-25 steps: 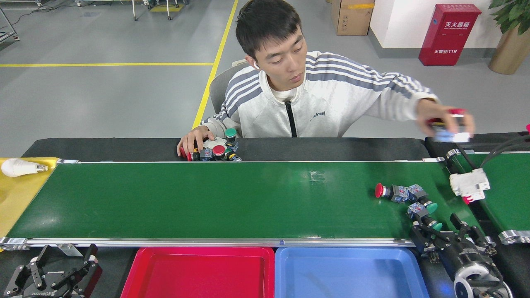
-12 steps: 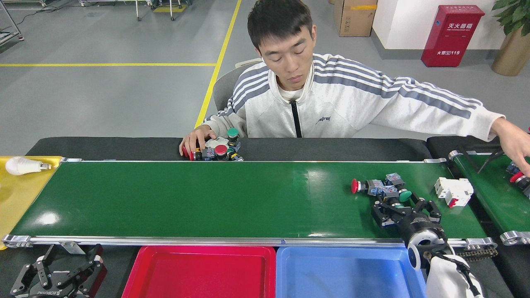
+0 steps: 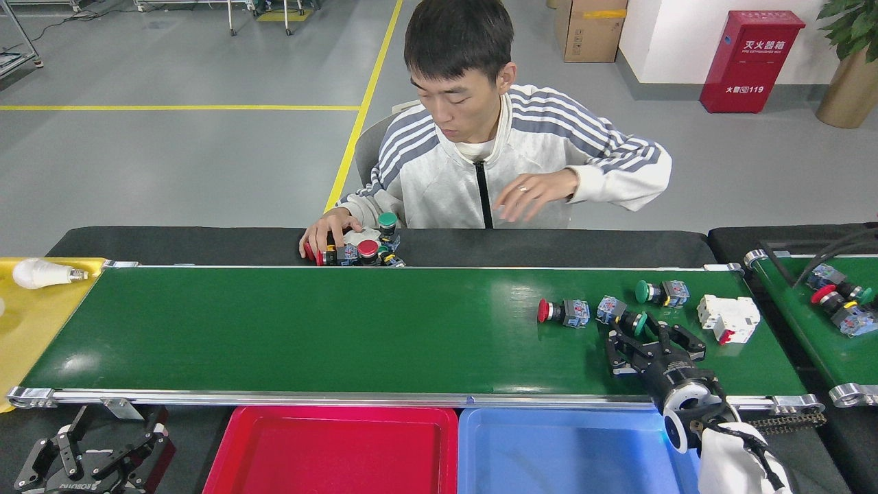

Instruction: Pick switch part from conveyor to tray

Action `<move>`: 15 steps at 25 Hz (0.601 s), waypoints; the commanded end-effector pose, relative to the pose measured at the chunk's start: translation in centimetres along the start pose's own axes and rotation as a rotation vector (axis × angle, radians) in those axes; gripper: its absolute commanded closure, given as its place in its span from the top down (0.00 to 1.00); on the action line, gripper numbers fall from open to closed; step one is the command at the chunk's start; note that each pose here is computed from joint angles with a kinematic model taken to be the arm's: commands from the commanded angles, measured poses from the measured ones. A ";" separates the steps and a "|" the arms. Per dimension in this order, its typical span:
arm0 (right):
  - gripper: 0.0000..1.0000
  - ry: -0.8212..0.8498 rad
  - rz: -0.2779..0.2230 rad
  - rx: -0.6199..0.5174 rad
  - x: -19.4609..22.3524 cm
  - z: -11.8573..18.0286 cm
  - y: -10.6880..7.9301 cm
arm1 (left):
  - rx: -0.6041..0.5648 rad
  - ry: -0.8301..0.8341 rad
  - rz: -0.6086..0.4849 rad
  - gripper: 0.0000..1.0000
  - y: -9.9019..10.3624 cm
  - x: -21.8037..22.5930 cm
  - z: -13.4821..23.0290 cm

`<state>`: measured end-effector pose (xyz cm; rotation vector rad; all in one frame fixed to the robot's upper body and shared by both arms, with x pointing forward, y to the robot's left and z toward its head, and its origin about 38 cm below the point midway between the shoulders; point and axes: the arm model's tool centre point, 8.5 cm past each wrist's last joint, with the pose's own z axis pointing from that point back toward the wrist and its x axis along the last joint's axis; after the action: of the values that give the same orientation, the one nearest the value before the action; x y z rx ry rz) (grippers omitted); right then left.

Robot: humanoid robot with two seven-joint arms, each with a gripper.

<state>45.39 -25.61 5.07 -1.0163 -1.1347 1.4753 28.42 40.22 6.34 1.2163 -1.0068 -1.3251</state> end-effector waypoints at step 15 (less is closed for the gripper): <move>1.00 -0.861 0.035 -0.180 22.0 7.5 -2.4 | 0.031 -0.007 -0.011 1.00 1.0 0.0 -0.3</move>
<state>34.89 -5.30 7.03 -0.5046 -1.8224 1.9193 28.45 39.97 6.32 1.2127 -1.0118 -1.3312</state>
